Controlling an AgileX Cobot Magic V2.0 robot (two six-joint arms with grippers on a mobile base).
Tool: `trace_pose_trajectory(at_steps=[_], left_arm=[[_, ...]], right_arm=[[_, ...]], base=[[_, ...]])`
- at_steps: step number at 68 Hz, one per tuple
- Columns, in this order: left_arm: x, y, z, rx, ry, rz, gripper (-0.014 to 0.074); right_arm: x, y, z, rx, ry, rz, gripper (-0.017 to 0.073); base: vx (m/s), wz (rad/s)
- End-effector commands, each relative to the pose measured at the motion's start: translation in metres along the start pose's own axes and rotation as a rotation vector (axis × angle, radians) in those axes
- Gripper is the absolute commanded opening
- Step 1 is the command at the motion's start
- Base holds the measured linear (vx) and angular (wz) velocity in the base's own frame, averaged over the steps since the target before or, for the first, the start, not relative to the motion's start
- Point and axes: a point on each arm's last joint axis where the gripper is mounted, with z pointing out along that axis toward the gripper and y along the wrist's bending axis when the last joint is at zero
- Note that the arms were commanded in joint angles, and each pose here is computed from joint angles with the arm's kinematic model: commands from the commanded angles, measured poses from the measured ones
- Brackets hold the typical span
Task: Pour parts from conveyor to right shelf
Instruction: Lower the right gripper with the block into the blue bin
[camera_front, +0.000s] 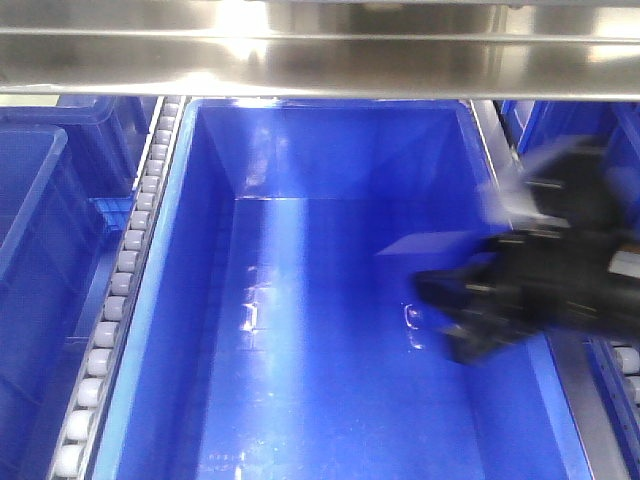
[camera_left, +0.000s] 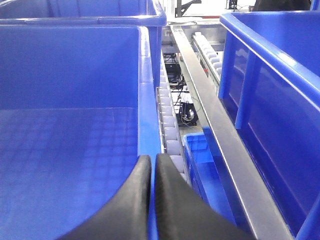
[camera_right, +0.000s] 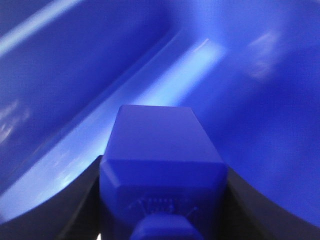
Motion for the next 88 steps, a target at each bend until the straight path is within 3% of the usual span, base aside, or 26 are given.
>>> trace_pose_trajectory(at_steps=[1,20,47,56,78,88], left_arm=[[-0.013,-0.001,-0.002,0.008,-0.092,-0.008,-0.0006],[-0.013,-0.001,-0.002,0.008,-0.092,-0.008,-0.0006],[-0.013,-0.001,-0.002,0.008,-0.092,-0.008,-0.0006],[-0.013,-0.001,-0.002,0.008,-0.092,-0.008,-0.0006],[-0.013,-0.001,-0.002,0.008,-0.092,-0.008,-0.0006],[-0.013,-0.001,-0.002,0.008,-0.092,-0.008,-0.0006]], right_arm=[[-0.021,-0.004,0.018,0.041,-0.016,0.016,0.0005],[-0.042,-0.008,0.093,0.118,0.286,0.048,0.0008],[-0.05,-0.015,0.177,0.073,0.63,0.133,0.0069],[-0.051,-0.017,0.192,0.074,0.688,0.161,0.0158],[-0.058,-0.019,0.2,0.085,0.635,0.183,0.0538],[-0.059,-0.018,0.198,0.083,0.632,0.181,0.061]], base=[[0.0,0.0],[0.0,0.0],[0.0,0.0],[0.0,0.0],[0.0,0.0],[0.0,0.0]])
